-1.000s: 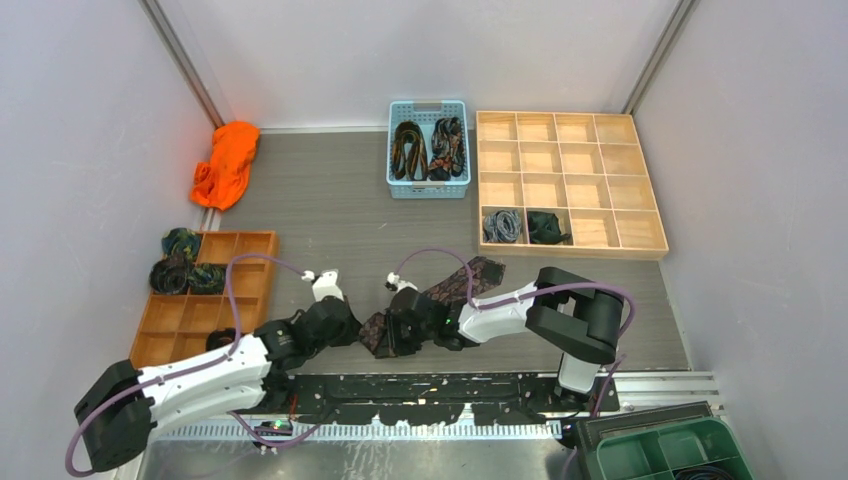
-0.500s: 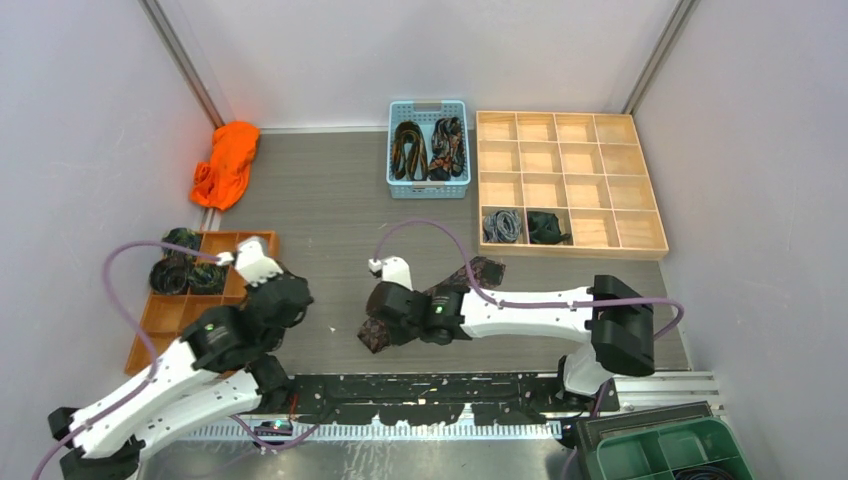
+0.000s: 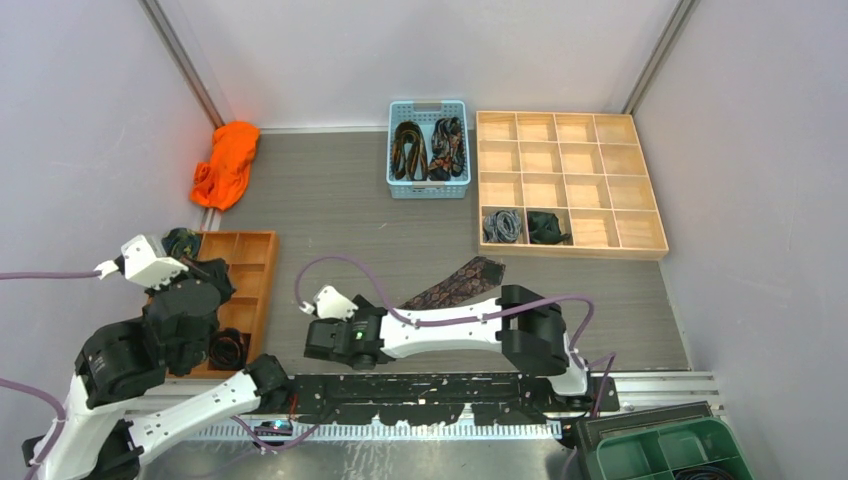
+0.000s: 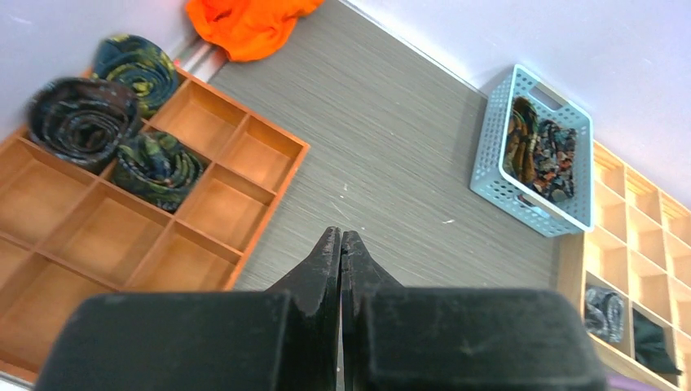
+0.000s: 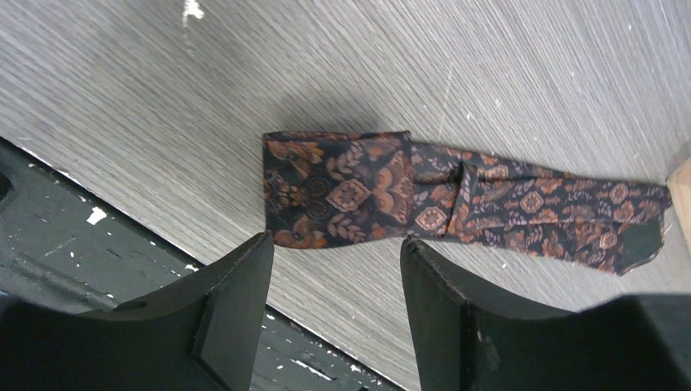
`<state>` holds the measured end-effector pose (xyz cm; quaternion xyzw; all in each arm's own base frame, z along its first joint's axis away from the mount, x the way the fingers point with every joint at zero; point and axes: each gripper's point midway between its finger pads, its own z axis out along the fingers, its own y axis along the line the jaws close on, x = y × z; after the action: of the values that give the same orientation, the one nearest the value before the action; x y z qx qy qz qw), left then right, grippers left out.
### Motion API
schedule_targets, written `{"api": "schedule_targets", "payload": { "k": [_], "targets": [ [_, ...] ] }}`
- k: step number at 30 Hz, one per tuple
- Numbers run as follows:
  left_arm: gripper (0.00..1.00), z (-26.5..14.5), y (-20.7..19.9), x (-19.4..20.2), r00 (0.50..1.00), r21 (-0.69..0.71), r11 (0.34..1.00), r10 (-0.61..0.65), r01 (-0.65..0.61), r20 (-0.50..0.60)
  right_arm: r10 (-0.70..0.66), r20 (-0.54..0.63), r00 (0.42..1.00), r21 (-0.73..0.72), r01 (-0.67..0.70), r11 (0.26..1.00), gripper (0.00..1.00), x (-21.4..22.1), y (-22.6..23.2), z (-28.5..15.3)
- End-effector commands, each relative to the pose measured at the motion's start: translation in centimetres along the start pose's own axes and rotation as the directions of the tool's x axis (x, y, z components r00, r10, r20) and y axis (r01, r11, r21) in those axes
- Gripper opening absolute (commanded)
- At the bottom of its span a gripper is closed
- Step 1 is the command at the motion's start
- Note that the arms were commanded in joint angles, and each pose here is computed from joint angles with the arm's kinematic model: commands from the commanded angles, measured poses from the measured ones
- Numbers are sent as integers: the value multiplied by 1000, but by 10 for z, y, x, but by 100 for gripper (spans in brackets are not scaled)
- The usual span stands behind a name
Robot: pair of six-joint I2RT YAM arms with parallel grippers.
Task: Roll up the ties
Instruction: Roll the tie at the center of the board.
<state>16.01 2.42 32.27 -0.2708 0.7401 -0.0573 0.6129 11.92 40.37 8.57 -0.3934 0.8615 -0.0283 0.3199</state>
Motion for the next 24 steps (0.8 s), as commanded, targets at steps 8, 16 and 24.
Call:
{"api": "schedule_targets", "payload": {
  "k": [8,16,24],
  "targets": [
    [0,-5,32,-23,994,-51,999,25,-19,105,-73,103,992,-102,84,991,71,-36,31,-3],
    [0,-2,29,-16,995,-42,999,29,-25,91,-106,42,993,-75,109,991,73,-12,33,27],
    [0,0,23,-11,996,-37,999,42,-39,83,-52,-18,998,-60,51,997,73,9,13,48]
  ]
}}
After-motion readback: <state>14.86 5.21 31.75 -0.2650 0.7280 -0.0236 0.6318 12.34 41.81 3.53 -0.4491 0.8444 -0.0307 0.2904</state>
